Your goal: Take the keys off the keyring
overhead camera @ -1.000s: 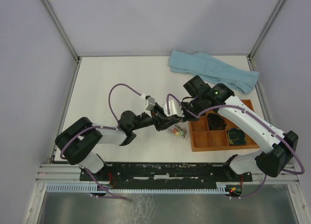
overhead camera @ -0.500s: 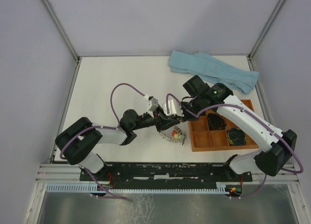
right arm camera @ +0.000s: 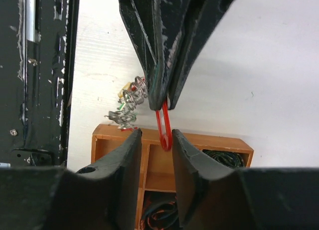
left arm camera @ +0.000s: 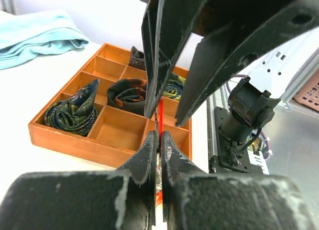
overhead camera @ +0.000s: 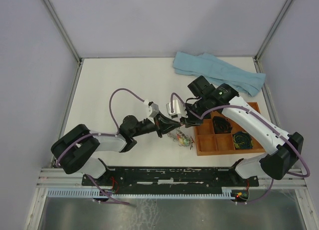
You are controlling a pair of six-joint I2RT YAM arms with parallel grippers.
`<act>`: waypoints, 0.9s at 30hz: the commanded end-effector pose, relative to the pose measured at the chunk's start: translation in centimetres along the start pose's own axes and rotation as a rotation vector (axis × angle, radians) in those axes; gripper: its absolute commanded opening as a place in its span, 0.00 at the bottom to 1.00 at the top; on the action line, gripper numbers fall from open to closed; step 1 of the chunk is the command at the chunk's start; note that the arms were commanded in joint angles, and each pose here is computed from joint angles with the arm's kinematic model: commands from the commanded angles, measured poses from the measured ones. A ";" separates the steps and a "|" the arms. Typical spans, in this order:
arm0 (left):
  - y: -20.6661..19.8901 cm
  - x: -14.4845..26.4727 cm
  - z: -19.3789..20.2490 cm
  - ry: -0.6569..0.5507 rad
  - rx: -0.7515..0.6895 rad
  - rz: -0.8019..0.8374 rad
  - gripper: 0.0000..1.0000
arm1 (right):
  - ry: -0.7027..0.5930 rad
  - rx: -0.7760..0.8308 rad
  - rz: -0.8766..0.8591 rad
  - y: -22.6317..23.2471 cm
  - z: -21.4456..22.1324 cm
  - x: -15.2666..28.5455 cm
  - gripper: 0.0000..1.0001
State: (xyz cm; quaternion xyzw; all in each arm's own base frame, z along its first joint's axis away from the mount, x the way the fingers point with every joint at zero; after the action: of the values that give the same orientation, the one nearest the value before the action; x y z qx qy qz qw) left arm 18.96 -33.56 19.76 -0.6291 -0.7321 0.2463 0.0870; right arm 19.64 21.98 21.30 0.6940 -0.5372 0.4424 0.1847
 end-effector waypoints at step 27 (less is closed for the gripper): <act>-7.0 4.6 -9.1 -0.471 -0.238 0.114 0.03 | -0.690 -0.261 0.009 -1.4 -9.2 4.3 0.57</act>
State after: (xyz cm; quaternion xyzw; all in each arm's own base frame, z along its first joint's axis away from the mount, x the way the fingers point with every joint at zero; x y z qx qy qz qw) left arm 17.49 -29.09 24.23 -0.5865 -0.7544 0.2916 -0.0441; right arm 17.07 26.62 27.93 0.7689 -0.6158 0.1263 0.1169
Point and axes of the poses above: each gripper's point midway between its finger pads, its own x axis back along the fingers, its own y axis along the line the jaws close on, z = x × y, the point moved 2 cm from there along x, back along the fingers, and after that the axes turned 14 degrees about x, right-handed, at the moved point
